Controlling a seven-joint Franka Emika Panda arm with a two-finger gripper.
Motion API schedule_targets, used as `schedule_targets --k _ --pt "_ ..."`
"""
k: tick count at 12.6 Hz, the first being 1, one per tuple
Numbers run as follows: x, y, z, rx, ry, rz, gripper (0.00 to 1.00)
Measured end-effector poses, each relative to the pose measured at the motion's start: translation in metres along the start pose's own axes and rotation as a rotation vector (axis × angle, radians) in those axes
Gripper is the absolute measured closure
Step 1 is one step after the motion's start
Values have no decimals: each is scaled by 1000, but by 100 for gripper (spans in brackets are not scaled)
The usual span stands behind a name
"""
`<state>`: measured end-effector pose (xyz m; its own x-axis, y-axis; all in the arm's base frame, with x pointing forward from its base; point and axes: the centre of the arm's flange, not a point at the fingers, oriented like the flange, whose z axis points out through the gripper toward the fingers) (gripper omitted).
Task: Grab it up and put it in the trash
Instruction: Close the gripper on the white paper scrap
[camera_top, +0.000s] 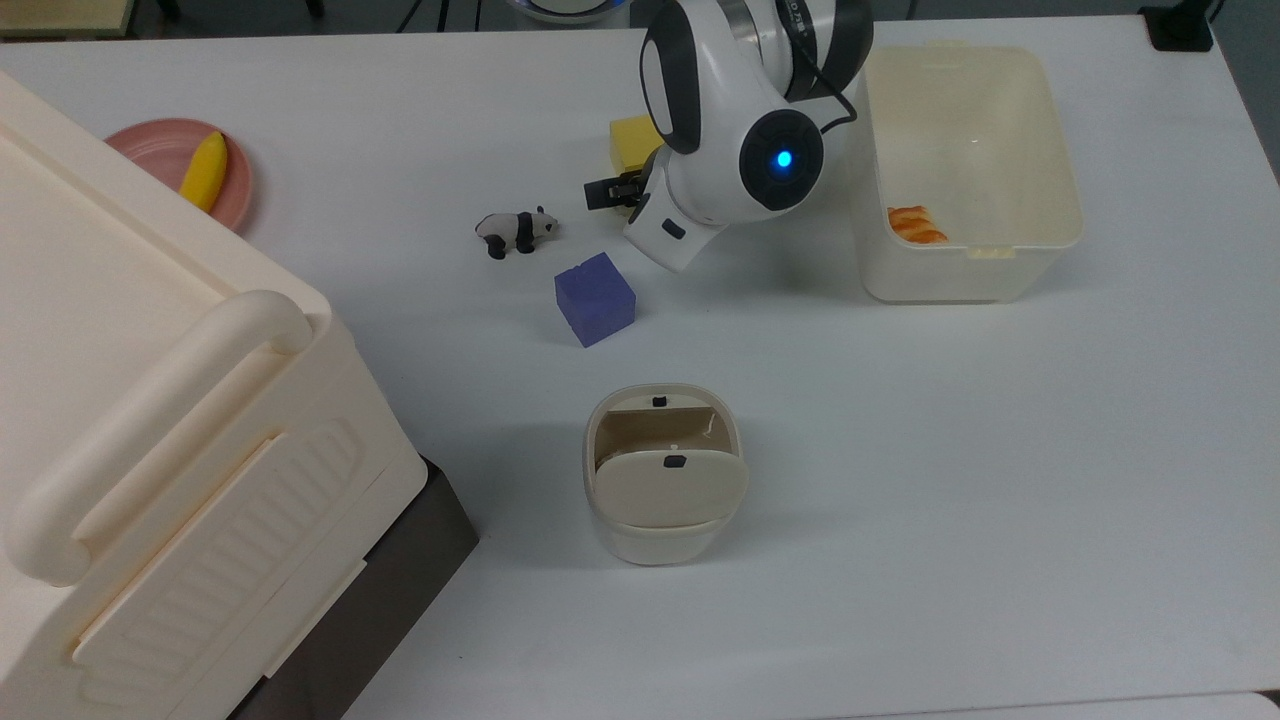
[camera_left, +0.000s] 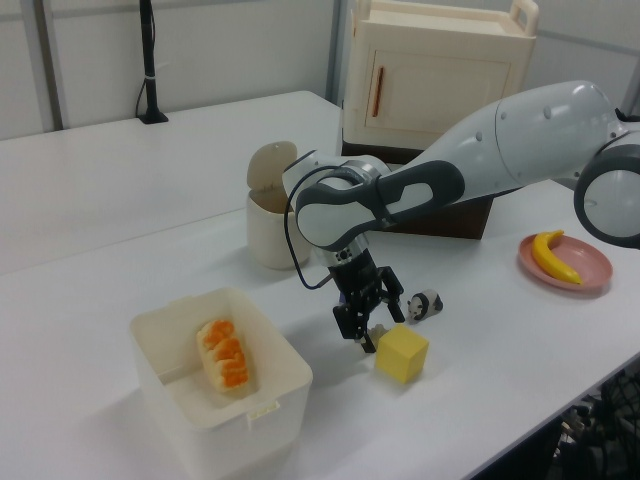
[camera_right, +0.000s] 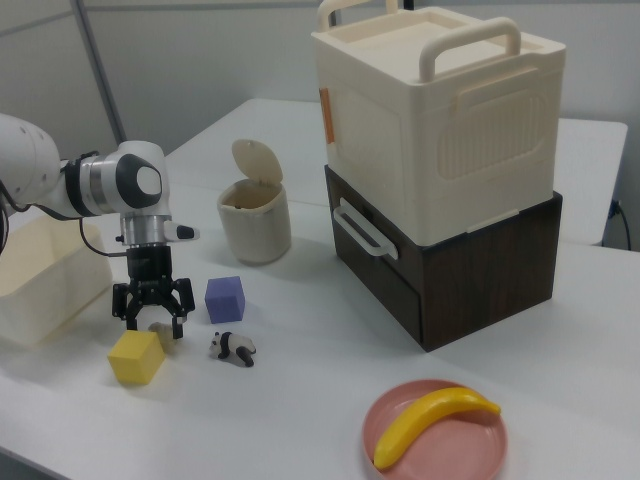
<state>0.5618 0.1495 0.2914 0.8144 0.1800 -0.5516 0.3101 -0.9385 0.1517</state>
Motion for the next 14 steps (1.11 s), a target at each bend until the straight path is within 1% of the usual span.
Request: schedule_targets --k 6,11,13,14 --pt "1 6 -19 5 42 -35 0" --pt "8 7 -27 8 115 -91 0" --pt "9 7 -27 7 117 -118 4" --pt "9 7 -27 7 117 -127 11"
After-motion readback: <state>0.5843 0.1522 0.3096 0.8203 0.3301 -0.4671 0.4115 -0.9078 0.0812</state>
